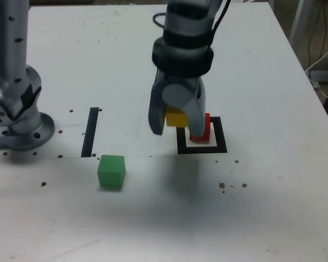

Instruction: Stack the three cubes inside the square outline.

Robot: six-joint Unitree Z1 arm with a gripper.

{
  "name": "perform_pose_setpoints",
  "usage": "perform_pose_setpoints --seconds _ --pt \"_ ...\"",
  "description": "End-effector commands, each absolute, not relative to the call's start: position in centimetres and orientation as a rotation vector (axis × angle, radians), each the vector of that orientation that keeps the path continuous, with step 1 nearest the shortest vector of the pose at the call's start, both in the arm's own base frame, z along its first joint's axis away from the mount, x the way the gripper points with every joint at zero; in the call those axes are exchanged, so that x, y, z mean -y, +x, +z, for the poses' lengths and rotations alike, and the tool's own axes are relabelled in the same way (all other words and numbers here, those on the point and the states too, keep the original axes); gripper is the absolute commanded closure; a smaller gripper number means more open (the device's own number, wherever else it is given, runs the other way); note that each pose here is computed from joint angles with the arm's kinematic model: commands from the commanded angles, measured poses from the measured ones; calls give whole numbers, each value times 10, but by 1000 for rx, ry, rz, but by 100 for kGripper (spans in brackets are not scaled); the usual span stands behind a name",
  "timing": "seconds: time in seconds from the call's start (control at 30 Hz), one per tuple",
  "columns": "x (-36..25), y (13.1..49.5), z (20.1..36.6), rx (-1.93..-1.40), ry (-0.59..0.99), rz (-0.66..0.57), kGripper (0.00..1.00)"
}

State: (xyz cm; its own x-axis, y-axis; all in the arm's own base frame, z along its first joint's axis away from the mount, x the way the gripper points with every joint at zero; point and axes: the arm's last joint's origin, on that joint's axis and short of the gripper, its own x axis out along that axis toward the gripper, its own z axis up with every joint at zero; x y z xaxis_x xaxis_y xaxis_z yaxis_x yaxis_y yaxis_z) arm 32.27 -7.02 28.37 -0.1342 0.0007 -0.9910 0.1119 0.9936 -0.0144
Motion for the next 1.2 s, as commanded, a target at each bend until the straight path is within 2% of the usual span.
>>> perform_pose_setpoints --seconds 0.0,0.3,0.8,1.17 --pt "63 329 285 -1699 72 -89 81" --pt "39 355 267 -1714 26 -104 81" --pt "26 365 263 -1711 18 -98 81" --pt "24 371 252 -1722 15 -121 81"
